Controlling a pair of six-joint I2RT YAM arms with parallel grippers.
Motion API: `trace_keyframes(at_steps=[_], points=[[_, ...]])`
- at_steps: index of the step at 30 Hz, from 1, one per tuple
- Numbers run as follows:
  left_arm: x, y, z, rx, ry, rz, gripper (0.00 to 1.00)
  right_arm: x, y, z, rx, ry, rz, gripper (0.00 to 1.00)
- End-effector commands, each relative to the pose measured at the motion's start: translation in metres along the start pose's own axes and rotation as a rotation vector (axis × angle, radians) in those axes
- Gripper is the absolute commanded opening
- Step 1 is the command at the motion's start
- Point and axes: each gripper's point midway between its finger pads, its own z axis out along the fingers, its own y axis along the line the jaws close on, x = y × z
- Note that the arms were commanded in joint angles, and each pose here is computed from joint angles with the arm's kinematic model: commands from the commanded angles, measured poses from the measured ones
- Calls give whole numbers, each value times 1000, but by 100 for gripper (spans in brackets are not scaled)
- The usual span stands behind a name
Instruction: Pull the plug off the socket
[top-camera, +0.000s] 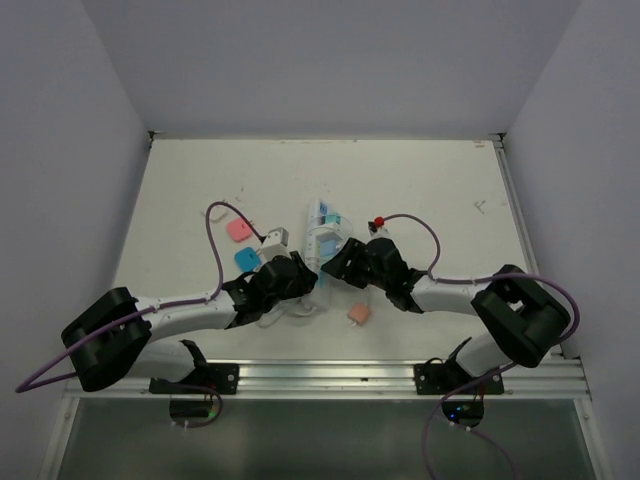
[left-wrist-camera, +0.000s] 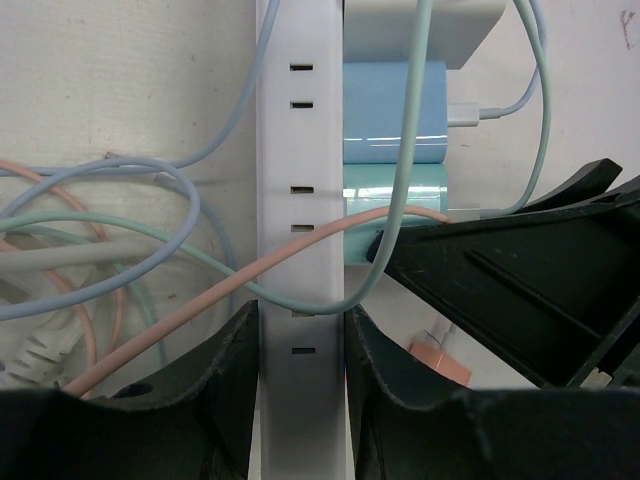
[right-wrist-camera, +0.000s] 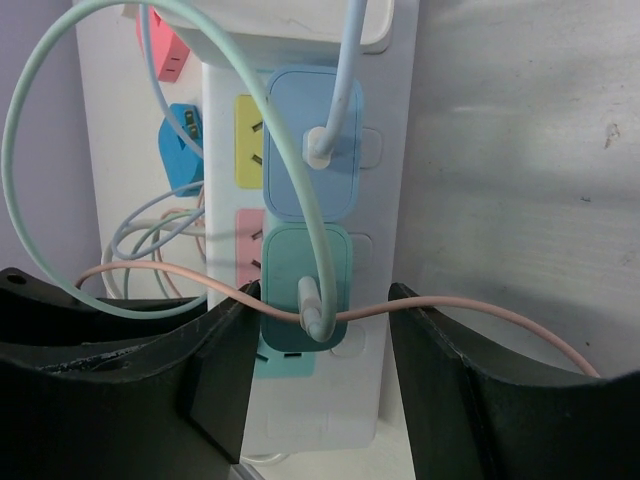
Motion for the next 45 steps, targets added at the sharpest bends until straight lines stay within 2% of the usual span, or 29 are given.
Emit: trace_keyframes(at_steps=[1,4,10,13,16,17,20,27,45], points=[[10,7,0,-21,35,8,0,-25,27,10,-74,-103,17,56],[10,9,0,-28,36,2,0,-25,33,11,-100,-106,17,53],[14,16,1,-60,48,-1,0,-30,41,9,-122,-120,-4,40],[17,20,1,-80,56,-13,0,-32,43,7,-128,-127,-4,31],[18,25,0,-108,60,-29,0,-31,42,7,-129,-128,-2,18],[18,27,1,-123,56,-50,0,-32,41,7,-126,-131,-3,10],[23,45,-2,-208,60,-84,0,-33,38,4,-124,-143,-2,0],[31,84,-12,-420,55,-125,0,-39,37,-5,-126,-186,-15,0],[31,109,-23,-596,25,-97,0,-49,49,-30,-172,-231,-25,0]])
